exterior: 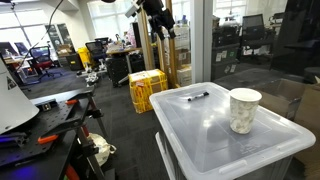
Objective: Put the black marker inside the white cup
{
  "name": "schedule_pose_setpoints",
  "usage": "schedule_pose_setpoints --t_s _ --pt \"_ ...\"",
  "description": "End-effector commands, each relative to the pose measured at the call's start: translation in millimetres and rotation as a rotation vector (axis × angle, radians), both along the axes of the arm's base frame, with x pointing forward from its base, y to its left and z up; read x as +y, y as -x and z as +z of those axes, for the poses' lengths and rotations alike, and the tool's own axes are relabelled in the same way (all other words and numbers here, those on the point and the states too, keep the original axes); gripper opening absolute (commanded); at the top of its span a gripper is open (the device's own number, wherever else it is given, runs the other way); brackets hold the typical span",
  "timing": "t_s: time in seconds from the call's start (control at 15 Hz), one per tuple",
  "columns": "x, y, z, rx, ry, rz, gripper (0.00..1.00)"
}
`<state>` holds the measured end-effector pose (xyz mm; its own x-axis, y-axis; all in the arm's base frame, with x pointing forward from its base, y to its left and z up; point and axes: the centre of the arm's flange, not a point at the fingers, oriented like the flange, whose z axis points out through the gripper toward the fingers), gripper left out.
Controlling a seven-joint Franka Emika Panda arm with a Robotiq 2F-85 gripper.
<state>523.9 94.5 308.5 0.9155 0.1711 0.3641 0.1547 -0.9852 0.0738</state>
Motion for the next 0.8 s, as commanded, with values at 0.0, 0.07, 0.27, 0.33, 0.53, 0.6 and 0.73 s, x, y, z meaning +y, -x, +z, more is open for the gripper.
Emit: schedule_pose_setpoints --t_s 0.0,0.07,0.27,0.33,0.53,0.6,0.73 --pt "3.5 -38.7 -28.5 -0.036 -0.015 0.009 1.00" --pt "2.4 -45.2 -36.3 -0.039 -0.018 0.017 1.00" --pt "-1.3 -61.1 -58.5 -0.027 -0.026 0.010 1.00" --pt "-1.5 -65.7 -66.6 -0.017 -0.029 0.008 1.00" --pt "-1.5 -78.3 -87.4 -0.003 -0.032 0.009 1.00" --pt "-0.8 -82.3 -94.0 0.001 -0.031 0.011 1.00" --pt "-1.8 -91.0 -107.9 0.008 -0.030 0.017 1.00"
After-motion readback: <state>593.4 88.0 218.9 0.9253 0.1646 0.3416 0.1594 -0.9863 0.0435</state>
